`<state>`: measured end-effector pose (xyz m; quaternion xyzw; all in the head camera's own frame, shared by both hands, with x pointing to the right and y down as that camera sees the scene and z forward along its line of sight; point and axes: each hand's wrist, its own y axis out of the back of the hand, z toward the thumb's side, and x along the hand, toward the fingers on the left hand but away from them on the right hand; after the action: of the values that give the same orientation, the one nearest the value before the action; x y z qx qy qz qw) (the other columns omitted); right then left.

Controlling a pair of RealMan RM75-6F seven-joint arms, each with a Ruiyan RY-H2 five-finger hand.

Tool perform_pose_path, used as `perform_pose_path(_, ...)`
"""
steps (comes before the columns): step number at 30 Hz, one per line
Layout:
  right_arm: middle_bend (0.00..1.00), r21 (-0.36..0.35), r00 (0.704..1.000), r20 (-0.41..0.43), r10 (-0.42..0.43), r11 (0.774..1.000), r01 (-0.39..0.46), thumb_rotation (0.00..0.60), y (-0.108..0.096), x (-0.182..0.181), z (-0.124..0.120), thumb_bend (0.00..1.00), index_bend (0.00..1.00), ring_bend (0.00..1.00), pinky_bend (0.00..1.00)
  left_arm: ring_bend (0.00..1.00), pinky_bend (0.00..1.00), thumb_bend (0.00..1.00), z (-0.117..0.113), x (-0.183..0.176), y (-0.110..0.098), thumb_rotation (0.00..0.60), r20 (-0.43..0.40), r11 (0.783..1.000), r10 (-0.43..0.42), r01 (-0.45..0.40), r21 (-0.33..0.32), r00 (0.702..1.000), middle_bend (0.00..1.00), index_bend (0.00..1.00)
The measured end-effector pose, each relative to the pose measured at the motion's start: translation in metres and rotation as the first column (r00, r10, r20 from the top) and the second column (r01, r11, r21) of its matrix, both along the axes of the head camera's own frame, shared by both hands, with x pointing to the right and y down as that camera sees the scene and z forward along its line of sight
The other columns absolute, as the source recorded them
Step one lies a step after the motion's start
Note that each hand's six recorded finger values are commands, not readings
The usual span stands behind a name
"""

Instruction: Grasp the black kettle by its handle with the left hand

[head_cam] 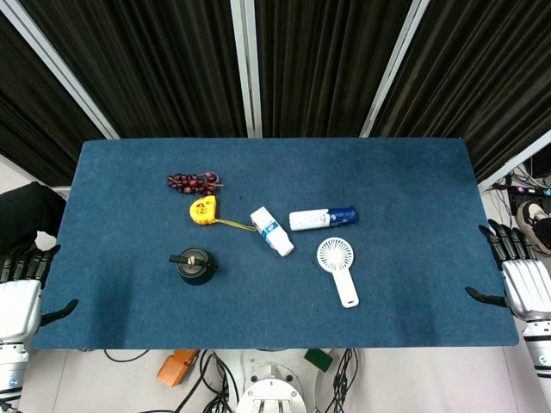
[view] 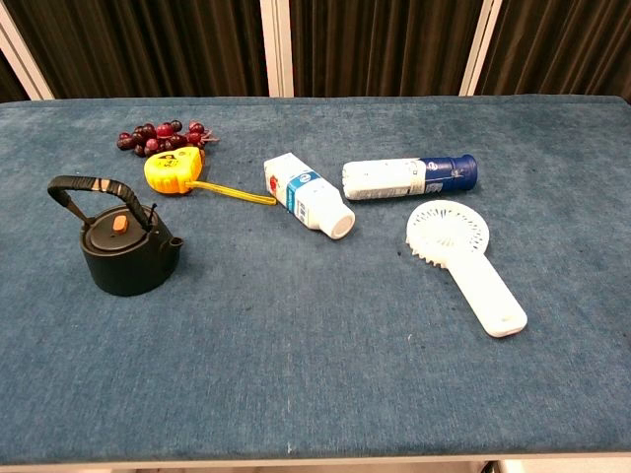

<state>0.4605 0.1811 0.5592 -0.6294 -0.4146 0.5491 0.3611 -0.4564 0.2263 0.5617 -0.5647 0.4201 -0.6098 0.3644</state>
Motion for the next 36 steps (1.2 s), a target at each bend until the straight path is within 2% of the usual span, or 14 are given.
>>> perform_pose_path(8,0.03,0.013,1.000,-0.009,0.008,1.000,-0.008,0.600,-0.003,0.001,-0.010,0.00,0.00,0.00,0.00,0.12,0.00,0.15,0.004,0.006,-0.007,0.600,-0.007,1.000,0.002,-0.002,0.000,1.000,0.19,0.13)
perform_pose_path(14,0.03,0.068,1.000,-0.019,0.003,0.998,-0.001,0.600,-0.007,0.004,-0.029,0.00,0.00,0.00,0.00,0.12,0.00,0.15,0.008,0.034,-0.029,0.600,-0.051,0.997,0.081,-0.080,0.021,0.995,0.19,0.13)
perform_pose_path(17,0.03,0.080,1.000,-0.022,0.000,0.997,0.002,0.600,-0.008,0.005,-0.035,0.00,0.00,0.00,0.00,0.12,0.00,0.15,0.015,0.057,-0.043,0.600,-0.082,0.991,0.137,-0.136,0.016,0.987,0.19,0.16)
perform_pose_path(20,0.03,0.081,1.000,-0.022,0.002,0.997,0.000,0.600,-0.007,0.006,-0.037,0.00,0.00,0.00,0.00,0.14,0.00,0.15,0.024,0.083,-0.055,0.600,-0.108,0.979,0.202,-0.203,-0.002,0.974,0.19,0.19)
perform_pose_path(27,0.03,0.075,1.000,-0.022,0.019,0.997,-0.017,0.600,-0.003,0.011,-0.038,0.00,0.00,0.00,0.00,0.18,0.00,0.12,0.045,0.145,-0.073,0.600,-0.139,0.935,0.340,-0.350,-0.059,0.930,0.24,0.26)
perform_pose_path(30,0.03,0.069,0.999,-0.023,0.023,0.997,-0.022,0.600,-0.002,0.013,-0.037,0.00,0.00,0.00,0.00,0.23,0.00,0.11,0.051,0.161,-0.077,0.600,-0.125,0.920,0.372,-0.383,-0.081,0.920,0.30,0.31)
perform_pose_path(36,0.03,0.062,0.999,-0.023,0.028,0.998,-0.026,0.600,-0.002,0.015,-0.034,0.00,0.00,0.00,0.00,0.29,0.00,0.10,0.065,0.181,-0.076,0.600,-0.105,0.902,0.394,-0.406,-0.149,0.913,0.36,0.36)
